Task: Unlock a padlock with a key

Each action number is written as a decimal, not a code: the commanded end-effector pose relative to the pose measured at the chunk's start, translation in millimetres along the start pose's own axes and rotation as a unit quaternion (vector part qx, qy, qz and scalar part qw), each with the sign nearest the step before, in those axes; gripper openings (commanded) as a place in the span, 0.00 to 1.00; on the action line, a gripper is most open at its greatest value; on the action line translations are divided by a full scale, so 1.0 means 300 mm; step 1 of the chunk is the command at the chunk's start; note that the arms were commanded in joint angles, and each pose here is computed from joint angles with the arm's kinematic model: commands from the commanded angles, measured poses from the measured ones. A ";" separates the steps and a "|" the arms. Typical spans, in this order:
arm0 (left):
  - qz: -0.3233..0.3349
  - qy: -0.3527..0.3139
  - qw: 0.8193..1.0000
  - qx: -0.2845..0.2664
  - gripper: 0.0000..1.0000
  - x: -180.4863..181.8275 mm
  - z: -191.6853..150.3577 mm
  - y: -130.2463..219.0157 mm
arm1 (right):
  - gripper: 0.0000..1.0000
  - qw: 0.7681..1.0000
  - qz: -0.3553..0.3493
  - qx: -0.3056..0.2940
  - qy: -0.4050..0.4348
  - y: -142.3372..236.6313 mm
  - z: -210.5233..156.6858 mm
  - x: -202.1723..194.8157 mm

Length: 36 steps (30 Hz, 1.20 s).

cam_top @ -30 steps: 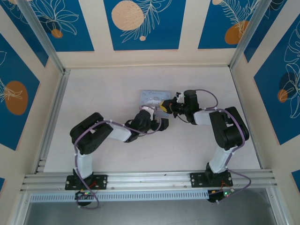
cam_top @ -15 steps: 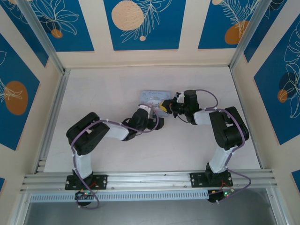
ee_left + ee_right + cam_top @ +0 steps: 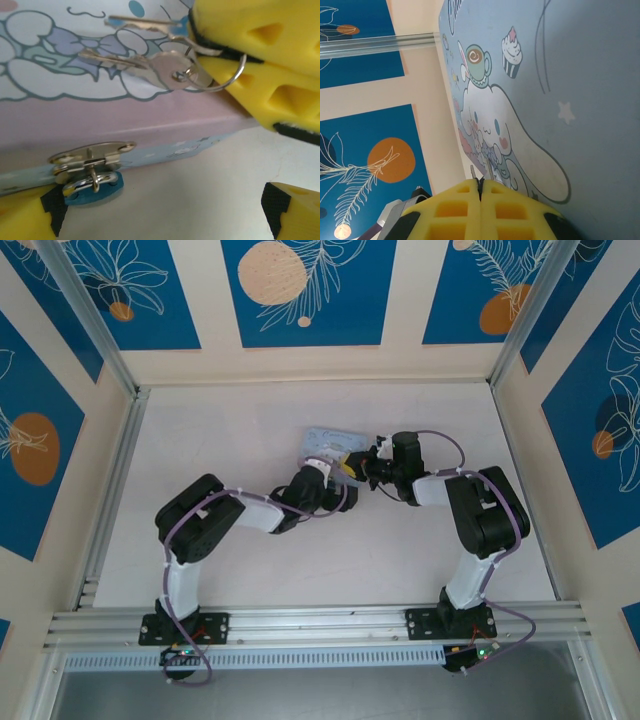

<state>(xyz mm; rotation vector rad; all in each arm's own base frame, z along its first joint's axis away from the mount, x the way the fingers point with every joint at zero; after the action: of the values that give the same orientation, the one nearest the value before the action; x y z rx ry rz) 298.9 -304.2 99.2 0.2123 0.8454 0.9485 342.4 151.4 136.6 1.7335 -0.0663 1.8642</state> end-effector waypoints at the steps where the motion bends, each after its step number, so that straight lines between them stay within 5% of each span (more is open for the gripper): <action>1: -0.036 0.009 0.999 -0.004 1.00 -0.017 0.018 -0.026 | 0.00 0.999 -0.023 0.015 -0.027 -0.021 -0.010 -0.041; 18: -0.080 0.111 0.989 -0.046 0.97 -0.001 0.051 -0.010 | 0.00 0.999 -0.026 0.017 -0.029 -0.023 -0.012 -0.052; 36: -0.090 0.174 0.978 -0.078 0.74 0.043 0.027 0.039 | 0.00 0.999 -0.024 0.016 -0.029 -0.027 -0.008 -0.052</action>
<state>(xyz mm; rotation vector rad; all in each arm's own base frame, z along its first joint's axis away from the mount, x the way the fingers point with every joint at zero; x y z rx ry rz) 300.9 -290.2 95.4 -0.1121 1.0851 0.9000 346.8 152.7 136.2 1.7300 -0.0733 1.8694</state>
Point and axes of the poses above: each hand's point on the last joint's axis, 136 mm out from that joint toward the fingers, its own y axis back along the fingers, its own x axis along the line the jaws close on, z = x × y, the point moved 10 cm from there along y, back along the fingers, and after that the axes turned 12 degrees about y, right-handed, at the moved point
